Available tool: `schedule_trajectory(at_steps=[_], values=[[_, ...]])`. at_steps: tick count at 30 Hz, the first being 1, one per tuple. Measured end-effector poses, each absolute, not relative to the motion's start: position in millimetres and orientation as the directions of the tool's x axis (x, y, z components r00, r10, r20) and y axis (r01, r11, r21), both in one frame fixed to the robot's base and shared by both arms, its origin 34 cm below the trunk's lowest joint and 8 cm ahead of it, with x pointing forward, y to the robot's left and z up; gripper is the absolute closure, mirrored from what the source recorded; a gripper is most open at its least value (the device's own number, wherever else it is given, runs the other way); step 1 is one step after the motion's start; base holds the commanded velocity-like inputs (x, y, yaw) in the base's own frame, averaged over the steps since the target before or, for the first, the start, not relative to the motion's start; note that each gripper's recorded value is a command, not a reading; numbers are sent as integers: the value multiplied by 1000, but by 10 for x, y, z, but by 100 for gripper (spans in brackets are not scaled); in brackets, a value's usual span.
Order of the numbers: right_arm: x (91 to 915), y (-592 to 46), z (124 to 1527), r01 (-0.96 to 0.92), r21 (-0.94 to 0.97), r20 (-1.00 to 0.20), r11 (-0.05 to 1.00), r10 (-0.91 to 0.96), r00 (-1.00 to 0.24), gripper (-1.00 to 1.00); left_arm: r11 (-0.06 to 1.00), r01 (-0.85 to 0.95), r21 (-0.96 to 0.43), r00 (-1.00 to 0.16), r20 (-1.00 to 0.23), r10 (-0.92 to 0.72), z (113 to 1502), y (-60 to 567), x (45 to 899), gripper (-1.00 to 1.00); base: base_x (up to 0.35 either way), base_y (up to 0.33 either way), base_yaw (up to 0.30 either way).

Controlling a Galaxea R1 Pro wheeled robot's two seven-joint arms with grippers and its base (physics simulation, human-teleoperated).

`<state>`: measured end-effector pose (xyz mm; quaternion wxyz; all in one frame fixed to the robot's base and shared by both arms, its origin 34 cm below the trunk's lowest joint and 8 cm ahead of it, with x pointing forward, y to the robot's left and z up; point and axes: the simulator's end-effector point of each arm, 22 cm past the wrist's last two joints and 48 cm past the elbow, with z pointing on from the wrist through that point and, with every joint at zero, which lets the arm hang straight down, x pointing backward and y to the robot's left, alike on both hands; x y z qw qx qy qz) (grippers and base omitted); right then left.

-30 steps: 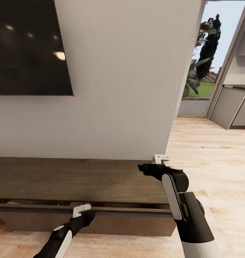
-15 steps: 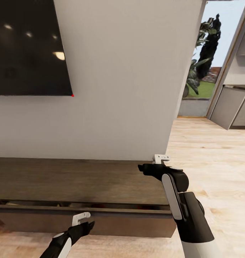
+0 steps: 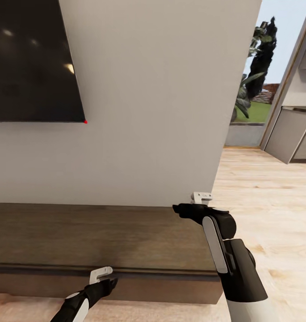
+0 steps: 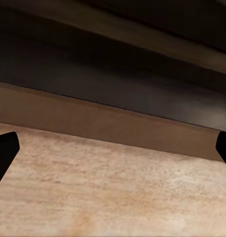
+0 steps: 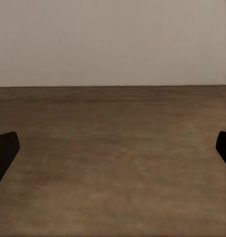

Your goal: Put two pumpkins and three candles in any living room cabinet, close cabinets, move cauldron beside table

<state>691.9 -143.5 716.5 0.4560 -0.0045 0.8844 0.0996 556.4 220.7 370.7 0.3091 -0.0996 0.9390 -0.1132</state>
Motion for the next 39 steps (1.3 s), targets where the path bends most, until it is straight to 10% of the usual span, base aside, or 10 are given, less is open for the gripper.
schedule_trajectory(at_steps=[39], values=[[6888, -1356, 7131, -126, 189, -803, 974, 79, -591, -100, 952, -101, -289, -774, -579, -258, 3783, 2147, 5643, -100, -93, 1, 0]])
